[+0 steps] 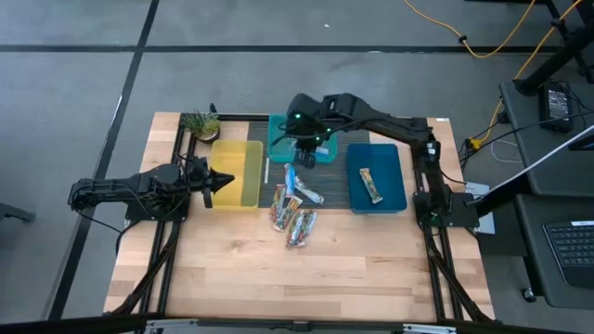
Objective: Pick and place Granola Bars by type
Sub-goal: Put the purple granola bar into the green bin
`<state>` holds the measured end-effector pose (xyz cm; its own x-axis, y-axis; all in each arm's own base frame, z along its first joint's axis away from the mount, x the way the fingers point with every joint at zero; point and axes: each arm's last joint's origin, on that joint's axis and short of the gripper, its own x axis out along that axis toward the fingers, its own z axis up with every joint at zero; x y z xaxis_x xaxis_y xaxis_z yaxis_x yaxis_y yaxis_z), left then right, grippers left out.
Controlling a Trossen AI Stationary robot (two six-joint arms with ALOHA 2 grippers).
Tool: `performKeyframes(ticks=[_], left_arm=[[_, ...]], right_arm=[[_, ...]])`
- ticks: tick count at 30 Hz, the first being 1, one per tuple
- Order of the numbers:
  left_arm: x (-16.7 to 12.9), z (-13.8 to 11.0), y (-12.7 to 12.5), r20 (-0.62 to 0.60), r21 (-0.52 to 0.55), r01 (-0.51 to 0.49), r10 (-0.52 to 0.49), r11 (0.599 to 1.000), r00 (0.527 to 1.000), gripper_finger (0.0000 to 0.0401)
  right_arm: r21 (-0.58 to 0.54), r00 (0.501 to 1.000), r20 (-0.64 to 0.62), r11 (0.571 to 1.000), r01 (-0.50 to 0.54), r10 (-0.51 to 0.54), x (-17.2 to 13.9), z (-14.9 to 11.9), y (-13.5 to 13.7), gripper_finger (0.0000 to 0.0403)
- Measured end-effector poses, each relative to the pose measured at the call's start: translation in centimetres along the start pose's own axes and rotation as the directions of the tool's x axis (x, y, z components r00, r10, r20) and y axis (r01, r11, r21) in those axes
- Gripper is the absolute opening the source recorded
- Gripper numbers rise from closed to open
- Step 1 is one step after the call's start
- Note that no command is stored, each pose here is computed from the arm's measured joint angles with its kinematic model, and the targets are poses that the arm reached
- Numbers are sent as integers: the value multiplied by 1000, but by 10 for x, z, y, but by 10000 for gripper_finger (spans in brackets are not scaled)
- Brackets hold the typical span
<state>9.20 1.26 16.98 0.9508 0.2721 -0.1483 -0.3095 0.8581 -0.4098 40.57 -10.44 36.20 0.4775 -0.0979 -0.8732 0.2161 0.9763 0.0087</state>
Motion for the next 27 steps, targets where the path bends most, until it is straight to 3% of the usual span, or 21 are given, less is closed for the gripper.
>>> performKeyframes(ticks=[5, 10, 18, 23, 27], left_arm=[[0, 0, 0, 0, 0, -1, 1, 1000, 1000, 13], [0, 0, 0, 2, 0, -5, 5, 1000, 1000, 13], [0, 1, 1, 18, 0, -35, 35, 999, 999, 13], [0, 1, 2, 39, -2, -74, 74, 997, 996, 13], [0, 2, 2, 44, -3, -82, 82, 997, 996, 13]], right_arm=[[36, 999, 26, 999, 32, -33, -10, -1, -19, 24], [64, 998, 54, 997, 31, -35, -15, -2, -60, 15], [156, 989, 79, 981, 113, -126, -30, -14, -127, 20], [181, 990, 35, 976, 126, -134, -11, -16, -144, 16], [165, 994, -19, 980, 111, -110, 28, -15, -152, 16]])
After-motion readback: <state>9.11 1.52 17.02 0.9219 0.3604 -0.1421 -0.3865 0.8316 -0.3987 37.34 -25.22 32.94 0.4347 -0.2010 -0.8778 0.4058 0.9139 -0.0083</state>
